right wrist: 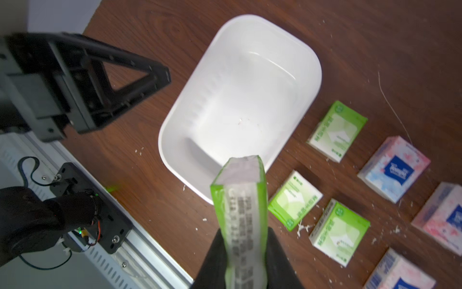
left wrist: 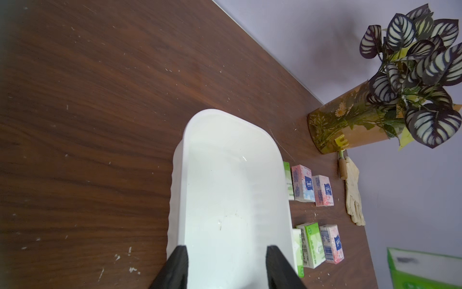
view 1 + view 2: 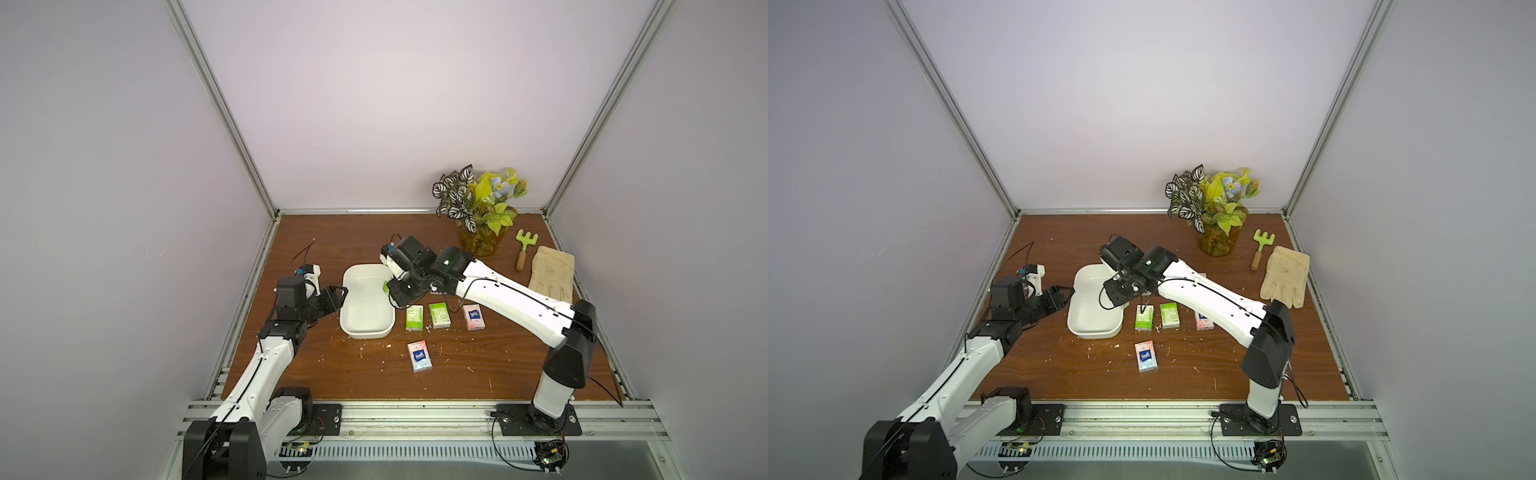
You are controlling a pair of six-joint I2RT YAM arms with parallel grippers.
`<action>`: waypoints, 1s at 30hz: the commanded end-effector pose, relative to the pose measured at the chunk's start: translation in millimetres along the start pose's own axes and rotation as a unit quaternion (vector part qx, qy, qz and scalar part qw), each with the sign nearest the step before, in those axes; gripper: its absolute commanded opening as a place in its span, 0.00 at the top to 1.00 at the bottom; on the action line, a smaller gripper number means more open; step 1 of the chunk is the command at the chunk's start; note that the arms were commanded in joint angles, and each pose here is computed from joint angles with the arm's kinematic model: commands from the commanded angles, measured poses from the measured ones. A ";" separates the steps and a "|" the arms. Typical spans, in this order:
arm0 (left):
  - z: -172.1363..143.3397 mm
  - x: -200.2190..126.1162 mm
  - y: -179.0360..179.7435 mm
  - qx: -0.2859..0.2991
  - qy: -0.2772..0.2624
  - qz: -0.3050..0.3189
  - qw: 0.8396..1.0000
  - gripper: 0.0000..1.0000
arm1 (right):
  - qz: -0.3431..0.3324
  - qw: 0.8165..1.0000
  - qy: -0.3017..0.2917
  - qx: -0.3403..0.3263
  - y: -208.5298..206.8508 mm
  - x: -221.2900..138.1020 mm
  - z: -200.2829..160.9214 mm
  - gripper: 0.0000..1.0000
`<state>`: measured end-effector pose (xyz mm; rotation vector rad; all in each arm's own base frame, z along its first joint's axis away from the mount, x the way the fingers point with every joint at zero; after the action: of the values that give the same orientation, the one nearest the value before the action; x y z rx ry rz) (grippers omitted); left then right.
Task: Take the pocket tissues out of the storage box
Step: Pick up the pocket tissues from the storage box, then place the pocket tissues at the center of the board.
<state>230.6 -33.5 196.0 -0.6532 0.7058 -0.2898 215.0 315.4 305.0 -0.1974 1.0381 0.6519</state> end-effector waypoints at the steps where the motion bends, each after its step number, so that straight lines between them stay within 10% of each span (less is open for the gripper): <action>1: 8.6 -2.3 -1.6 0.015 -0.017 0.009 1.000 0.51 | -0.003 0.998 -0.025 0.064 -15.4 -23.6 -21.1 0.78; 16: 7.6 4.7 3.6 0.001 -0.022 0.006 1.000 0.45 | 0.037 0.979 -0.016 0.199 -88.6 1.3 -153.0 0.78; 30: 8.5 1.2 1.4 -0.007 -0.030 0.006 1.000 0.20 | 0.142 0.960 -0.015 0.243 -102.1 44.1 -202.5 0.77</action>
<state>237.9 -31.9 195.6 -0.6696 0.6842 -0.2635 135.6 151.1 137.6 0.2865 1.2478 0.5324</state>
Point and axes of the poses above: each gripper's point midway between its finger pads, its own x axis out along the fingers, its own y axis along the line the jaws close on, z = x × y, the point moved 10 cm from there along -x, back along the fingers, and after that the axes turned 1 degree about -x, right-handed, at the moved point
